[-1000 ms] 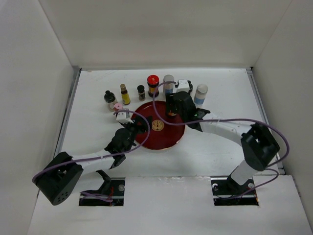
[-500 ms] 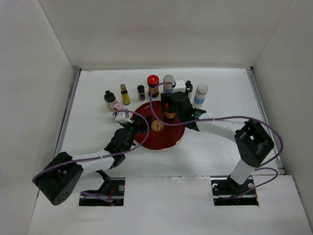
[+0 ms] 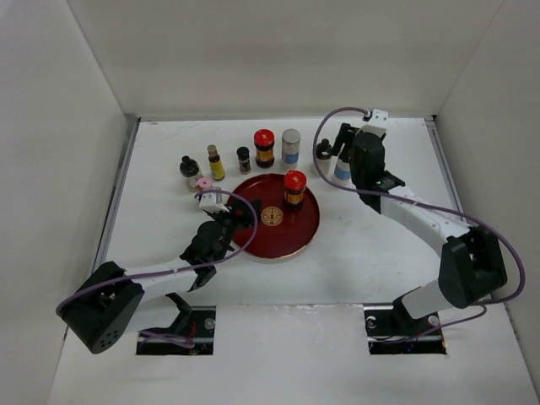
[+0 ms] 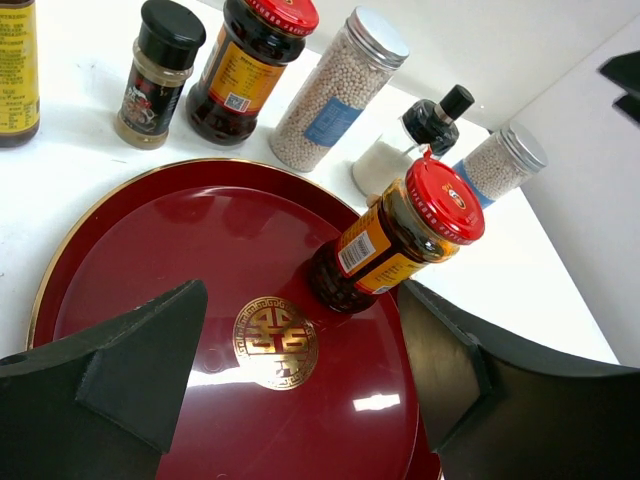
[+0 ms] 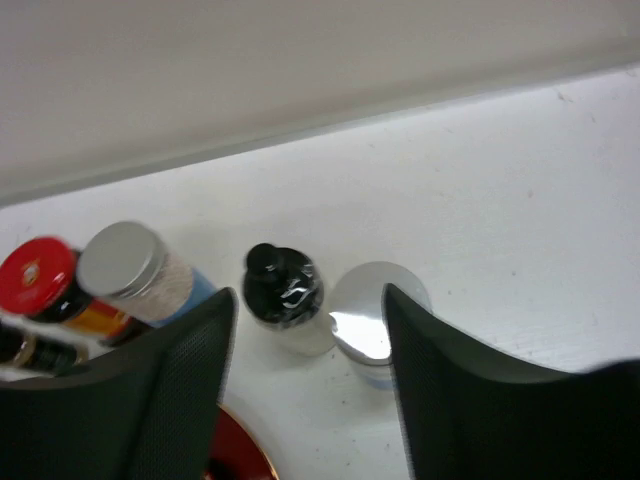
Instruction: Organize the condiment bottles
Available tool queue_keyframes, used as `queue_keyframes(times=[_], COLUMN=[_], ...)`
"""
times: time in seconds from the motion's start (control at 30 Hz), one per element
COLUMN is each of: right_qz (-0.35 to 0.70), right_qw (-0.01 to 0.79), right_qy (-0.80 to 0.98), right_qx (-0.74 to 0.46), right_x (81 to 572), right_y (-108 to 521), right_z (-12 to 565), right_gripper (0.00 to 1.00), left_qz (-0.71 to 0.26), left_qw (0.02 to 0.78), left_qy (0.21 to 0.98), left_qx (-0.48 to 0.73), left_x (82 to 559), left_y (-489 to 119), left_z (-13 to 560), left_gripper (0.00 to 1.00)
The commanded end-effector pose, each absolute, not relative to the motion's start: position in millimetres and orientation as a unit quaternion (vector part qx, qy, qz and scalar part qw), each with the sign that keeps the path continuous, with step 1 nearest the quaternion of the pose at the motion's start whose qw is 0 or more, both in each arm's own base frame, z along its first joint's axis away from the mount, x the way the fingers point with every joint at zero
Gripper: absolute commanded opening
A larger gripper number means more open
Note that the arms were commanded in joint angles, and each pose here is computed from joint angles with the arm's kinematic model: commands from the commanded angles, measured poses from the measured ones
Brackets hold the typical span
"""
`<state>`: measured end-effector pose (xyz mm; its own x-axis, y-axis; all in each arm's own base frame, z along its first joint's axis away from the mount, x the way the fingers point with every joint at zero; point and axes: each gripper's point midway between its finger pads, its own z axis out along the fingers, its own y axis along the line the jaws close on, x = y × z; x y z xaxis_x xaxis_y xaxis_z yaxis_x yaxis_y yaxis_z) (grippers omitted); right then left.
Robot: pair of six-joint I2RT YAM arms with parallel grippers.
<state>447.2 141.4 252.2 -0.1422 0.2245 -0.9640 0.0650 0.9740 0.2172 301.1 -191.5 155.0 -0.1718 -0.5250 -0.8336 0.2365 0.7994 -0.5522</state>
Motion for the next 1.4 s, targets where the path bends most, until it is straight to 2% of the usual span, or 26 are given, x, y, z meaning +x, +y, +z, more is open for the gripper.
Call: queue_keyframes(times=[0.0, 0.07, 0.23, 0.43, 0.57, 0.63, 0.83, 1.1, 1.37], right_qz=[0.015, 0.007, 0.015, 0.022, 0.008, 0.000, 0.023, 0.114, 0.180], right_qw=[0.625, 0.615, 0.593, 0.593, 0.600, 0.604, 0.624, 0.622, 0.617], right_qy=[0.774, 0.782, 0.800, 0.798, 0.792, 0.788, 0.776, 0.774, 0.766], right_qx=[0.102, 0.098, 0.093, 0.104, 0.112, 0.119, 0.096, 0.018, -0.029], right_x=[459, 467, 485, 496, 491, 482, 424, 340, 320], right_y=[121, 118, 116, 115, 108, 103, 126, 192, 251], right_z=[229, 218, 197, 188, 189, 192, 216, 233, 232], right_gripper=[0.79, 0.88, 0.90, 0.75, 0.54, 0.51, 0.50, 0.50, 0.50], left_qz=[-0.323, -0.325, -0.323, -0.322, -0.323, -0.322, -0.324, -0.327, -0.328], left_qw=[0.646, 0.649, 0.648, 0.646, 0.648, 0.646, 0.646, 0.645, 0.647], left_qy=[0.684, 0.681, 0.682, 0.684, 0.682, 0.684, 0.683, 0.683, 0.680], left_qx=[-0.102, -0.098, -0.103, -0.103, -0.101, -0.104, -0.104, -0.105, -0.106], left_x=[301, 300, 301, 302, 301, 303, 302, 302, 301], left_y=[-197, -197, -194, -195, -196, -194, -194, -195, -193], left_z=[170, 173, 171, 169, 171, 169, 169, 169, 171], left_gripper=[0.77, 0.77, 0.77, 0.77, 0.77, 0.77, 0.77, 0.77, 0.77])
